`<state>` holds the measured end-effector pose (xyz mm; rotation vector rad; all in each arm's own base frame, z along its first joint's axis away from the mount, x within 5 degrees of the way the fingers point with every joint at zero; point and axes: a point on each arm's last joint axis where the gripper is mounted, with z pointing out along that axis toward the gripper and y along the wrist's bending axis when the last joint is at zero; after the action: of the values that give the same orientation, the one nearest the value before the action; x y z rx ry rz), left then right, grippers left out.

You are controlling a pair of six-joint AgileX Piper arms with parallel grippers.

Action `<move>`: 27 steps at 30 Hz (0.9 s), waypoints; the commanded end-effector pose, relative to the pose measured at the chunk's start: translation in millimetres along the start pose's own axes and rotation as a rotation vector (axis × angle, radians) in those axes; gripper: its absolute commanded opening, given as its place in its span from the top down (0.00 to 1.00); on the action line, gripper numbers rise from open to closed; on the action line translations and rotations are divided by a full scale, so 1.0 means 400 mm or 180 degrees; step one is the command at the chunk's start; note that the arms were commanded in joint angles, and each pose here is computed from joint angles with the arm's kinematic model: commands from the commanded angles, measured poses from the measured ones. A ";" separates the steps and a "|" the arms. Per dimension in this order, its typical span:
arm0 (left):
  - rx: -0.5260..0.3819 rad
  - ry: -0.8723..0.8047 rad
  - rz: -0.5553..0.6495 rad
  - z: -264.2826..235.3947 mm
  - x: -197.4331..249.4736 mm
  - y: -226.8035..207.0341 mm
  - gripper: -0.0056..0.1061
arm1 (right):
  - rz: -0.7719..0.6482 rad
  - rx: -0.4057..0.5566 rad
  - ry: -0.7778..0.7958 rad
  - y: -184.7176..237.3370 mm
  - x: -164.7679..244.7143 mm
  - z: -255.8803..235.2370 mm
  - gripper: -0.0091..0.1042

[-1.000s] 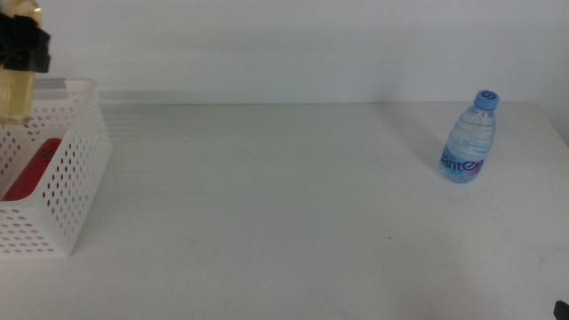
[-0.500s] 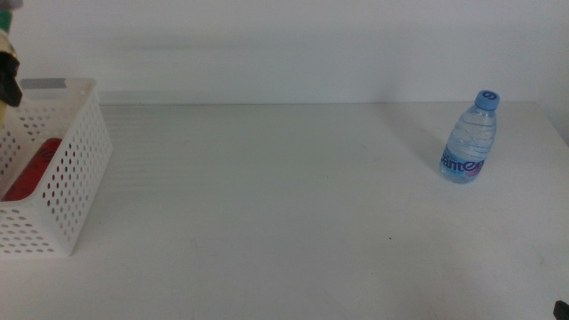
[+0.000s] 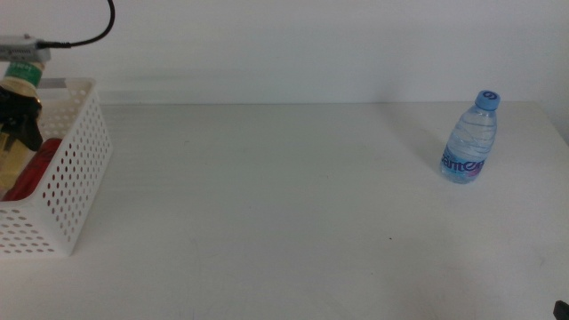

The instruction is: Use arms to grab the bottles and put them into the dustbin to the left of the table.

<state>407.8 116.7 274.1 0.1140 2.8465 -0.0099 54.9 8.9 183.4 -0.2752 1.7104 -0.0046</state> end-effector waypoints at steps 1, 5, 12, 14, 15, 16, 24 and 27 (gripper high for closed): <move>-0.0103 -0.0411 -0.0001 -0.097 -0.019 -0.006 0.98 | -0.0046 0.0084 -0.0343 -0.006 -0.026 -0.008 0.34; -0.0068 -0.0330 -0.0010 -0.073 -0.018 -0.004 0.98 | -0.0046 0.0084 -0.0343 -0.006 -0.026 -0.008 0.34; 0.0040 -0.0100 -0.0068 -0.021 -0.015 -0.001 0.98 | -0.0046 0.0084 -0.0343 -0.006 -0.026 -0.008 0.34; 0.0052 -0.0069 -0.0069 -0.015 -0.014 0.000 0.98 | -0.0046 0.0084 -0.0343 -0.006 -0.026 -0.008 0.34; 0.0050 -0.0055 -0.0067 -0.013 -0.013 0.000 0.97 | -0.0046 0.0084 -0.0343 -0.006 -0.026 -0.008 0.34; 0.0056 -0.0042 -0.0068 -0.012 -0.013 0.000 0.97 | -0.0046 0.0084 -0.0343 -0.006 -0.026 -0.008 0.34; 0.0110 -0.0027 -0.0081 -0.010 -0.012 -0.005 0.63 | -0.0046 0.0084 -0.0343 -0.006 -0.026 -0.008 0.34; 0.0127 -0.0034 -0.0088 -0.010 -0.013 -0.006 0.44 | -0.0046 0.0084 -0.0343 -0.006 -0.026 -0.008 0.34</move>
<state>415.1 118.7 237.4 0.1047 2.9596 -0.0882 54.9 8.9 183.4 -0.2752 1.7104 -0.0046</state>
